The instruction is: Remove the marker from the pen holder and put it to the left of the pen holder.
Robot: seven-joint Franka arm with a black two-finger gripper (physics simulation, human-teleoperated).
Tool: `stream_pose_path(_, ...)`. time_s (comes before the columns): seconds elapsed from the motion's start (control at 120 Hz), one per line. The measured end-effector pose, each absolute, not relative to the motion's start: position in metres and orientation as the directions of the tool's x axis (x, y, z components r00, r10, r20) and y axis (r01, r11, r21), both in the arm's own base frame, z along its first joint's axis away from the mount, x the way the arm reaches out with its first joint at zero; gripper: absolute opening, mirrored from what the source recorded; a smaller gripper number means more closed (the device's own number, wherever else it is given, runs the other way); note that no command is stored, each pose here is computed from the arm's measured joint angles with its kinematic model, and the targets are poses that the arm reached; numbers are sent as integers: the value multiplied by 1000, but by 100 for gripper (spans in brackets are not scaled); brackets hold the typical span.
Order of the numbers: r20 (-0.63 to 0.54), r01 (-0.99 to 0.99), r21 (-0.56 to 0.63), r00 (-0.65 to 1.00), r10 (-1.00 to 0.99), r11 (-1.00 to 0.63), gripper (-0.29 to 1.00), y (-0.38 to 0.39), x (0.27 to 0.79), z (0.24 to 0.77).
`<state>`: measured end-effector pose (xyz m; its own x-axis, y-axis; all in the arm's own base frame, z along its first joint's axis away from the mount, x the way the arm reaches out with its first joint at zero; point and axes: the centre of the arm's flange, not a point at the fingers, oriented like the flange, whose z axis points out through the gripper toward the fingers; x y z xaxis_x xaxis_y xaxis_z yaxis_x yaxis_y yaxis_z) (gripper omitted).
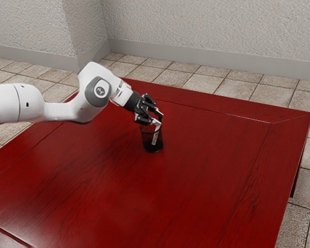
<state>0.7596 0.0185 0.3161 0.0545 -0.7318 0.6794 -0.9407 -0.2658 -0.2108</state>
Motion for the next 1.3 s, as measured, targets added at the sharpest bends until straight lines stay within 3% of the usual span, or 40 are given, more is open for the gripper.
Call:
stream_pose_path(0.692,715,-931,-215,56,-696,-296,-3,23,761,308)
stream_pose_path(0.967,720,-907,-263,44,-693,-330,-7,12,742,413)
stream_pose_path(1.117,785,-854,-203,151,-601,-479,-6,75,736,447)
stream_pose_path(1.3,806,-629,114,511,-299,-769,-4,229,740,347)
